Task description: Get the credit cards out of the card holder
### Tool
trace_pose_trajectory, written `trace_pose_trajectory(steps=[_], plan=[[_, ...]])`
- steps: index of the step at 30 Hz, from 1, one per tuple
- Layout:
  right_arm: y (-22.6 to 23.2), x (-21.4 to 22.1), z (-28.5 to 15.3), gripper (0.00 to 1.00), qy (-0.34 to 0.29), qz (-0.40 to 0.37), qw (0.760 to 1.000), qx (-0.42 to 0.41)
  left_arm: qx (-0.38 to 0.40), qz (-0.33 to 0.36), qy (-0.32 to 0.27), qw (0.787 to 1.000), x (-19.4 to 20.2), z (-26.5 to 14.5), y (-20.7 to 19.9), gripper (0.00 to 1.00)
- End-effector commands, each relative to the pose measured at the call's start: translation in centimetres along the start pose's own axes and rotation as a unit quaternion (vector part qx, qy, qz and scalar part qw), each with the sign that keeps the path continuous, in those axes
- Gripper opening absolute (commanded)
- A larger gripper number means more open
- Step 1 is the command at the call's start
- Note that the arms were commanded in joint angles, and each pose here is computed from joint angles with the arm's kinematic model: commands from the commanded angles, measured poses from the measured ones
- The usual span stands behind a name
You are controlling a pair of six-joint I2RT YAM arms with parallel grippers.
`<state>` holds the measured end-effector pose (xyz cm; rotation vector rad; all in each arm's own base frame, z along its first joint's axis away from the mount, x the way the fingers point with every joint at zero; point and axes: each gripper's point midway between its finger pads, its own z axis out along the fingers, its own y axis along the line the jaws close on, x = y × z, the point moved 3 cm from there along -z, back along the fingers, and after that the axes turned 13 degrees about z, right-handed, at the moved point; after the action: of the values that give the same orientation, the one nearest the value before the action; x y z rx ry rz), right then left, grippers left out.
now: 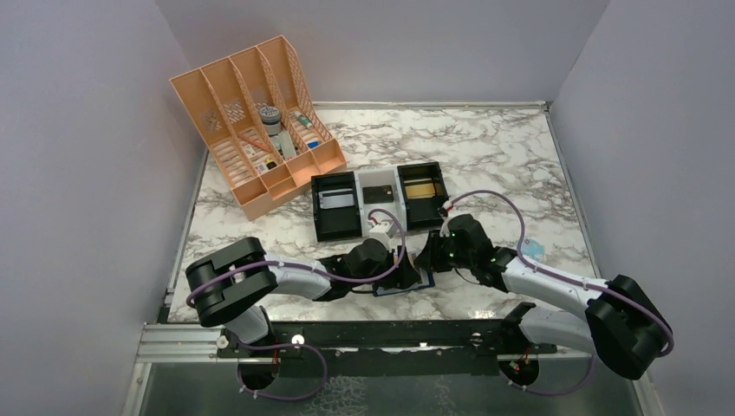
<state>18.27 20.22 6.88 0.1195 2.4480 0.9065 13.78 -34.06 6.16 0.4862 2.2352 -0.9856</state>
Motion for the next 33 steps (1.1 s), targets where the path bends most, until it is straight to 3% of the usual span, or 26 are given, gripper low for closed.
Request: trace_pose_trajectory(steps=[1, 7, 19, 24, 28, 33], plan=[[-1.5, 0.8, 0.6, 0.23, 0.012, -0.004, 1.0, 0.025, 0.002, -0.002, -0.006, 1.0, -0.6, 1.0, -0.6, 0.63], [-2.2, 1.4, 0.5, 0.21, 0.019, 0.003, 0.999, 0.032, 0.005, -0.002, -0.006, 1.0, -0.7, 1.3, -0.8, 0.57], [-2.3, 1.4, 0.4, 0.2, 0.017, 0.012, 0.999, 0.039, 0.001, -0.006, -0.015, 1.0, -0.9, 0.8, -0.6, 0.54], [0.9, -1.1, -0.7, 0.23, -0.019, 0.008, 1.0, -0.006, 0.002, -0.004, -0.024, 1.0, -1.3, 0.4, -0.7, 0.55], [1.1, -2.6, -1.1, 0.27, -0.052, -0.006, 0.999, 0.007, 0.004, 0.0, -0.033, 0.999, -1.7, -0.1, -0.8, 0.57], [0.6, -1.5, -0.2, 0.27, -0.012, -0.016, 1.0, 0.016, 0.0, 0.002, -0.032, 0.999, -1.5, -0.3, -0.5, 0.58]])
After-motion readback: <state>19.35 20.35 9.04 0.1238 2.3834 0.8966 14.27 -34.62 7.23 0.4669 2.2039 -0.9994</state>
